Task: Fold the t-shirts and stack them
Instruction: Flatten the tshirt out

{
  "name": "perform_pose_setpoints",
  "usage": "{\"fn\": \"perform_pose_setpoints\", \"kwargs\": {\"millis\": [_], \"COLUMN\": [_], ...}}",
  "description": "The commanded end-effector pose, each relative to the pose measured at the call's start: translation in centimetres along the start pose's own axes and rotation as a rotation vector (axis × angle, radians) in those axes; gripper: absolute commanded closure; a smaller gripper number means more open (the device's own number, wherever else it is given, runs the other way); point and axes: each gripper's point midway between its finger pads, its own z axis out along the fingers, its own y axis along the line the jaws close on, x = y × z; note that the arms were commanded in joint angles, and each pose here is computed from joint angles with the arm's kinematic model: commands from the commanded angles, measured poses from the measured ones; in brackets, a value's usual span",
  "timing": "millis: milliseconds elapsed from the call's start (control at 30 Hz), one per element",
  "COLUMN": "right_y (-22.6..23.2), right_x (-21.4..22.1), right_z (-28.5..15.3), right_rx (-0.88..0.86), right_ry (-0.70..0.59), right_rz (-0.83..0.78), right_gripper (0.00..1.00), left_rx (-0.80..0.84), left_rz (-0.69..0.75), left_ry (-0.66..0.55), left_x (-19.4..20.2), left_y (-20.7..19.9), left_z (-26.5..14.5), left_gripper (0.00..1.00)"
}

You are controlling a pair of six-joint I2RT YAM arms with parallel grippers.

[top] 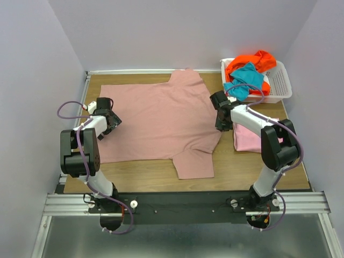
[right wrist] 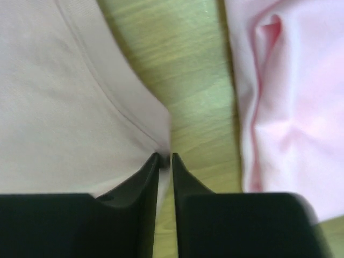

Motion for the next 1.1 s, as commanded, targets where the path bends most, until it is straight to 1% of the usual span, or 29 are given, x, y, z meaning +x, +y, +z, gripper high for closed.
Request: {"fn": "perform_pose_setpoints", "kwargs": {"millis": [0, 33, 67, 100, 167, 200, 233, 333, 400, 500, 567, 600, 633, 667, 700, 767, 900, 1067], "right_y": [-1.9, -2.0, -1.9, -1.6, -1.1, -0.1, 0.4, 3.5, 5.8, 8.7, 9.7, 10.2, 10.5, 11.2, 11.2, 11.8, 11.9, 10.1], "right_x": [0.2, -0.4, -0.8, -1.2, -2.8, -3.9, -4.3, -5.1, -4.5, -6.0, -6.8, -6.5, -6.8, -8.1, -7.8, -8.6, -8.9, -9.4], "right_z": [-0.4, -0.7, -1.1, -1.5, -3.1, -4.3, -4.6, -5.3, -4.6, -3.3, -2.3, -0.7, -0.2, -0.1, 1.5, 2.3, 4.9, 7.3], "right_rx": [0.12, 0.128, 0.122, 0.113, 0.08, 0.035, 0.01, -0.151, -0.246, -0.312, -0.314, -0.297, -0.296, -0.296, -0.281, -0.291, -0.265, -0.226], "right_ry": [0.021, 0.004, -0.007, -0.025, -0.081, -0.128, -0.144, -0.159, -0.118, -0.124, -0.125, -0.101, -0.102, -0.123, -0.098, -0.097, -0.077, -0.053], "right_rz": [0.013, 0.02, 0.025, 0.02, 0.03, 0.017, 0.012, -0.02, -0.058, -0.081, -0.09, -0.103, -0.104, -0.095, -0.089, -0.071, -0.068, -0.037], "right_gripper": [0.69, 0.65, 0.58, 0.36, 0.11, 0.0, 0.0, 0.0, 0.0, 0.0, 0.0, 0.0, 0.0, 0.0, 0.0, 0.0, 0.0, 0.0], "left_rx": [-0.017, -0.002, 0.01, 0.028, 0.063, 0.086, 0.094, 0.122, 0.131, 0.124, 0.134, 0.134, 0.138, 0.138, 0.151, 0.156, 0.173, 0.207], "left_rz": [0.014, 0.009, 0.009, 0.009, 0.005, 0.005, 0.003, 0.0, 0.007, 0.028, 0.036, 0.047, 0.074, 0.082, 0.094, 0.125, 0.167, 0.193], "left_ry": [-0.008, -0.012, -0.014, -0.019, -0.034, -0.048, -0.059, -0.097, -0.121, -0.139, -0.152, -0.148, -0.134, -0.127, -0.13, -0.102, -0.051, 0.008], "left_x": [0.2, -0.1, -0.2, -0.5, -1.3, -1.9, -2.4, -4.1, -5.3, -6.5, -7.5, -7.6, -7.3, -7.2, -7.7, -7.2, -6.2, -5.0], "left_y": [0.6, 0.3, 0.0, -0.3, -1.0, -1.5, -1.7, -2.4, -2.9, -3.4, -4.2, -4.4, -4.8, -5.0, -5.6, -6.1, -7.1, -8.5], "left_z": [0.0, -0.3, -0.5, -0.9, -1.8, -2.5, -2.9, -4.3, -4.9, -4.8, -4.7, -4.4, -3.5, -3.1, -3.0, -1.7, 0.3, 2.1], "left_gripper": [0.01, 0.01, 0.01, 0.01, 0.01, 0.01, 0.01, 0.01, 0.01, 0.01, 0.01, 0.01, 0.01, 0.01, 0.01, 0.01, 0.01, 0.01]}}
